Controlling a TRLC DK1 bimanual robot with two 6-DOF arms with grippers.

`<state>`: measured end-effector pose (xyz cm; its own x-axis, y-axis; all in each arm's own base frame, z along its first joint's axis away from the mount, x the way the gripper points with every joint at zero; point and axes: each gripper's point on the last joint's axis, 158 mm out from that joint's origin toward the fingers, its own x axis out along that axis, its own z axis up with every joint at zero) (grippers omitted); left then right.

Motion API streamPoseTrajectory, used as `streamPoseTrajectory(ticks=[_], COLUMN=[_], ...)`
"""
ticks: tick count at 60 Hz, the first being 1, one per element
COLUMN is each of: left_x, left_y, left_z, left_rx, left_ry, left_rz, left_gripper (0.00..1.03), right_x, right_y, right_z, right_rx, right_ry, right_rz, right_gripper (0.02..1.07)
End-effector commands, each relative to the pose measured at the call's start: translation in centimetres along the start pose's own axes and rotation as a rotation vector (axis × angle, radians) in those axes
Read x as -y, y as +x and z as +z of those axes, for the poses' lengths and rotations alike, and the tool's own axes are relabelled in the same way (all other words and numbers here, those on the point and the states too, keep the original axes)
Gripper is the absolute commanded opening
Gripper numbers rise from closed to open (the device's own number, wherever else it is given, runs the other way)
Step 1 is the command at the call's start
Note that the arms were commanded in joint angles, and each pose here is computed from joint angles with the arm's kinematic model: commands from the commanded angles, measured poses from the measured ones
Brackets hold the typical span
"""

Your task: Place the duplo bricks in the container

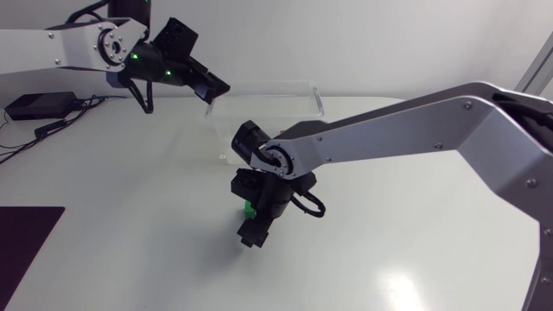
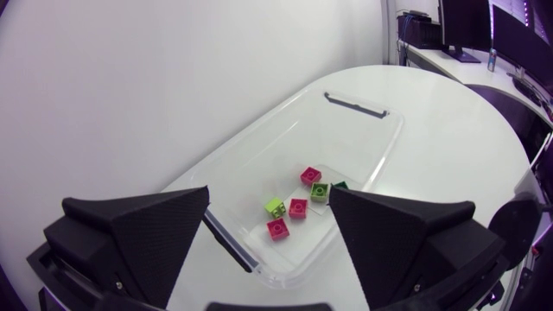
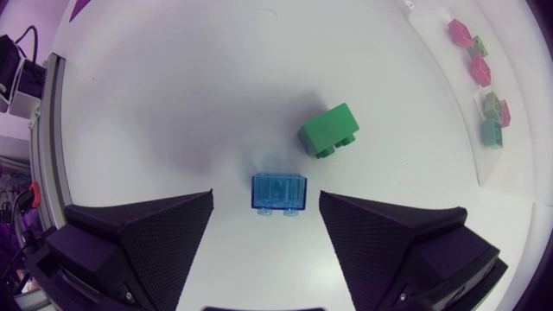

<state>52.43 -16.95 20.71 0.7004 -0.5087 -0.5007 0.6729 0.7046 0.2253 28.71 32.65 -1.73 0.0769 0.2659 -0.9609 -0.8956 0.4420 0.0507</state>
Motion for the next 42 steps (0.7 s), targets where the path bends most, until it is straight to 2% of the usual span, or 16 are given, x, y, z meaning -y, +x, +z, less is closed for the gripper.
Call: streamPoseTrajectory(ticks=[1,3,11,17,21,24,33,42], left_x=[0.3,0.7,1.5,2.3,2.6,2.9,4.8,8.9], left_y=[-2.0,-2.7,-5.1,-7.0,-8.2,-9.0,-9.9,-9.2], left_z=[0.5,0.8,1.8,2.2,2.5,2.5,0.1,-5.3], left_rx=[0.022,0.032,0.060,0.081,0.097,0.105,0.071,-0.025], left_ry=[0.011,0.013,0.024,0.035,0.038,0.043,0.053,0.106], left_rz=[0.002,-0.001,0.002,0.003,0.008,0.012,-0.013,-0.098], left_gripper=[0.98,0.98,0.98,0.98,0.98,0.98,0.98,0.98], right_x=[0.0,0.1,0.3,0.2,0.2,0.3,0.4,1.8], right_y=[0.8,0.8,1.3,1.9,2.1,2.2,0.4,-3.6], right_z=[-0.2,-0.3,-0.4,-0.6,-0.7,-0.8,-0.6,-0.3], right_rx=[-0.033,-0.038,-0.053,-0.065,-0.074,-0.073,-0.037,0.042], right_ry=[-0.009,-0.008,-0.009,-0.010,-0.009,-0.008,-0.003,0.027], right_rz=[-0.006,-0.009,-0.014,-0.012,-0.013,-0.018,-0.030,-0.066], right_gripper=[0.90,0.89,0.73,0.58,0.45,0.30,0.29,0.28])
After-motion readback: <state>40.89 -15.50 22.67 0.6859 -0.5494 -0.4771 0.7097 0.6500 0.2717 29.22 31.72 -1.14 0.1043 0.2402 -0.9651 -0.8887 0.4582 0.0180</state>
